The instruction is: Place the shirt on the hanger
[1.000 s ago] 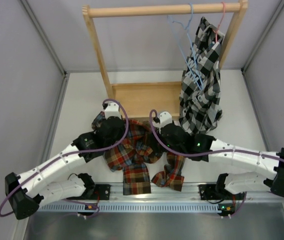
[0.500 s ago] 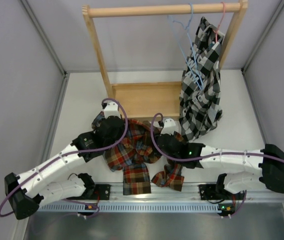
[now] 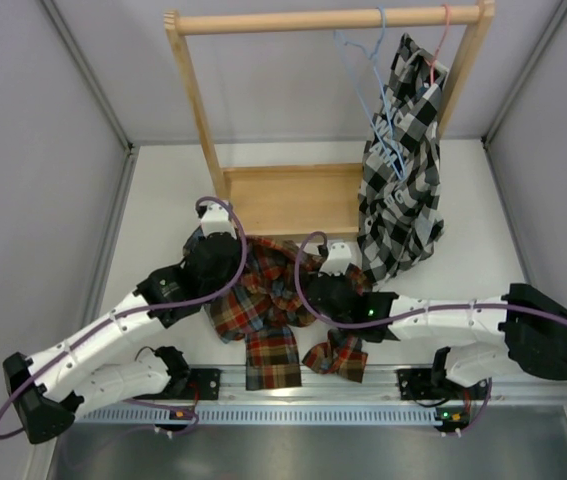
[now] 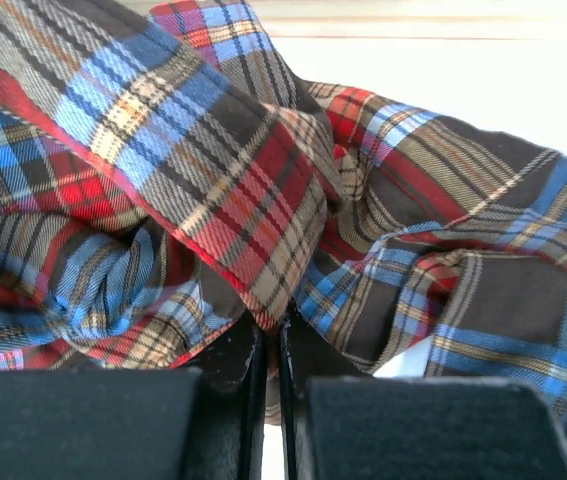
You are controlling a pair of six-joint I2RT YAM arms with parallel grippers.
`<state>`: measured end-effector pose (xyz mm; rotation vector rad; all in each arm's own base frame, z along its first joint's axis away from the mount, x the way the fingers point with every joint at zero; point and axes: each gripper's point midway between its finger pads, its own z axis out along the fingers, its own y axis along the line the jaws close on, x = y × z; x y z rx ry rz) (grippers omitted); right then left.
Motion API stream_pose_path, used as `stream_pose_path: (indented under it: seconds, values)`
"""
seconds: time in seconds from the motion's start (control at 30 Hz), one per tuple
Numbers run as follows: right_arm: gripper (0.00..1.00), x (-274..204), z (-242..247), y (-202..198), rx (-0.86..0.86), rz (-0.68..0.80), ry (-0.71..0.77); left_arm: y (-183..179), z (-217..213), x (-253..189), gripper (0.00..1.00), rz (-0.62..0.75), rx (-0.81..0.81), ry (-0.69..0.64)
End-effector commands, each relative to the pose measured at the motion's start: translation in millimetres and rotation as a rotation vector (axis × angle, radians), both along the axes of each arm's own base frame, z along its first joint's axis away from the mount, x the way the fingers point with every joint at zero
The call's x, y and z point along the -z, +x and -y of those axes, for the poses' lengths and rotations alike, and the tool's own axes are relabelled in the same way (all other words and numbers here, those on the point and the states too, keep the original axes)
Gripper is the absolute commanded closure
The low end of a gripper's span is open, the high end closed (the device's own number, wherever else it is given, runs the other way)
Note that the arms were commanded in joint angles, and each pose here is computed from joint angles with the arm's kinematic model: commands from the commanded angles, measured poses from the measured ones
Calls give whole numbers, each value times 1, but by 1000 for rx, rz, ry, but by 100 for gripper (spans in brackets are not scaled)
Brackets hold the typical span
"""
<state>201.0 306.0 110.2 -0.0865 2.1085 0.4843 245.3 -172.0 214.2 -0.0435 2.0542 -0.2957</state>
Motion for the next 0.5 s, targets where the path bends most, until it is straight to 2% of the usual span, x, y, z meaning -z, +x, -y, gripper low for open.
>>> stream_pose_path:
  seconds: [0.0,0.13,0.17,0.2,0.23,0.27,0.3,0.33,0.37,0.4,0.43,0.47]
  values:
    - [100,-61,-10,8,-1,147,88,-1,-6,-45,100,96,-12,-77]
    - [100,-163,-28,-8,-262,276,57,-11,-6,-105,100,217,85,-133]
    - [100,-187,-29,-13,-323,321,14,-18,-4,-144,100,287,149,-172]
    - [100,-240,-23,-20,-356,360,41,-24,-5,-169,100,338,182,-202]
    - [100,-265,-22,-27,-391,381,57,-32,-8,-199,100,400,210,-247]
    - [100,-294,-20,-36,-436,426,63,-49,-13,-251,100,507,281,-301]
    - [100,-358,-10,-44,-447,495,163,-60,-16,-280,100,573,322,-329]
    - [100,-370,-7,-55,-514,490,154,-69,-15,-308,100,635,367,-355]
    - [100,-396,-1,-62,-548,523,172,-95,-23,-356,100,759,460,-385]
    - [100,-451,8,-73,-578,584,265,-105,-24,-378,100,818,498,-394]
    - [100,-454,15,-76,-592,568,233,-104,-16,-392,100,839,528,-385]
    - [100,-489,25,-81,-587,603,299,-119,-28,-425,100,920,541,-409]
